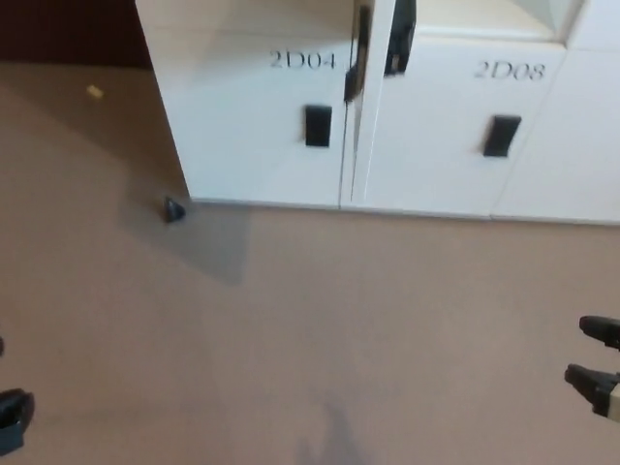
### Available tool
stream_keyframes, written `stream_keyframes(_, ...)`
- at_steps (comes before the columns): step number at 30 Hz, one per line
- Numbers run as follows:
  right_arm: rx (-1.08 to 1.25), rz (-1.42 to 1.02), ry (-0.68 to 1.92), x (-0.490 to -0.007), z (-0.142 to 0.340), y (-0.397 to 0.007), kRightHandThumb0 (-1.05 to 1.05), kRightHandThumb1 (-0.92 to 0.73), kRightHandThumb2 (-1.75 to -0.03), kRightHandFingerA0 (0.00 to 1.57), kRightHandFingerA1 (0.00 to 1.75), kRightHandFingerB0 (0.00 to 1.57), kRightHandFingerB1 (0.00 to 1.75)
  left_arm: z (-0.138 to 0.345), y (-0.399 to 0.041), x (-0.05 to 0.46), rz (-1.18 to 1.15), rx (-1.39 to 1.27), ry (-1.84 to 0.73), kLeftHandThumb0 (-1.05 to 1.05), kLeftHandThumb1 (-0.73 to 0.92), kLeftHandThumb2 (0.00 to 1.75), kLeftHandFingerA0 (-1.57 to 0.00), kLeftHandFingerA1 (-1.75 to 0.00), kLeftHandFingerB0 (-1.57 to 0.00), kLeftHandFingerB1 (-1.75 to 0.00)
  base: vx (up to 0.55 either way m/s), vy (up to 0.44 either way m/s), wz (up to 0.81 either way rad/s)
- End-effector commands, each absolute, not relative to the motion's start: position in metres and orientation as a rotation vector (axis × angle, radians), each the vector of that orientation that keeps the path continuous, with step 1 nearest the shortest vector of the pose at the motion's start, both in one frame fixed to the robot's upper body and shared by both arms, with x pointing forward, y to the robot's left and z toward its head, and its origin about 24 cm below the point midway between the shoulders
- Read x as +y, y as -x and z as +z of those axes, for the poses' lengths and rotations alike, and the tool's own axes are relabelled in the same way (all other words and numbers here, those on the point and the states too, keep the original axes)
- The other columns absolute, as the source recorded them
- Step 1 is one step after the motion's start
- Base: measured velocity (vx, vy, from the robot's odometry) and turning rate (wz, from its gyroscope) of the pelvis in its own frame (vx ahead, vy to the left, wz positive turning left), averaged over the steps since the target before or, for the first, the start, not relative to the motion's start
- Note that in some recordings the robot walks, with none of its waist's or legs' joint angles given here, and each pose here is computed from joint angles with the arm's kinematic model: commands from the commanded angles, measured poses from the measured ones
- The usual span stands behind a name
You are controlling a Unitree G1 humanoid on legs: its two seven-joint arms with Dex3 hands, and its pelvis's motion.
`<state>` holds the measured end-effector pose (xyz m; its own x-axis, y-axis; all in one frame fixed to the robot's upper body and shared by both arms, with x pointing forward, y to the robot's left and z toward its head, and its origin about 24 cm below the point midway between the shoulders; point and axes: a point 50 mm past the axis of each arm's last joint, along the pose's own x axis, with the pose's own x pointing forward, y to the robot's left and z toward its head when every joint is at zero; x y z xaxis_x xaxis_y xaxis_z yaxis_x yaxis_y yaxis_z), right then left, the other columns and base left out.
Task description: The robot walks towards an open cabinet and lifts its left hand to push the door towards the right to close it.
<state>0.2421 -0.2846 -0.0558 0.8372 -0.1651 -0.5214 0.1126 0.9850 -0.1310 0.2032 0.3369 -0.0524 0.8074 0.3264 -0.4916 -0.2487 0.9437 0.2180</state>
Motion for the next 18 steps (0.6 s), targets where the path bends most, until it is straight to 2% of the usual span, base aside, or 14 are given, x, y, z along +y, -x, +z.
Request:
stream_keyframes(1, 0.558, -0.160, 0.108, -0.2907, -0.0545, -0.2397, -0.06, -0.58, -0.56, 0.59, 0.55, 0.41, 0.45, -0.0503, -0.2019, 0.3403, 0.312, 0.537, -0.170, -0.04, 0.49, 0.91, -0.39, -0.62, -0.22, -0.53, 0.44, -0.189, 0.53)
stream_keyframes(9, 0.559, -0.162, 0.109, -0.2905, -0.0535, -0.2413, -0.06, -0.59, -0.56, 0.60, 0.55, 0.41, 0.45, -0.0498, -0.2027, 0.3405, 0.306, 0.535, -0.189, -0.05, 0.48, 0.91, -0.39, -0.62, -0.22, -0.53, 0.36, -0.210, -0.05)
stream_keyframes(18, 0.562, -0.161, 0.114, -0.2901, -0.0535, -0.2427, -0.08, -0.59, -0.56, 0.62, 0.55, 0.41, 0.45, -0.0498, -0.2029, 0.3405, 0.313, 0.532, -0.192, -0.06, 0.47, 0.90, -0.42, -0.64, -0.24, -0.54, 0.35, -0.134, -0.09)
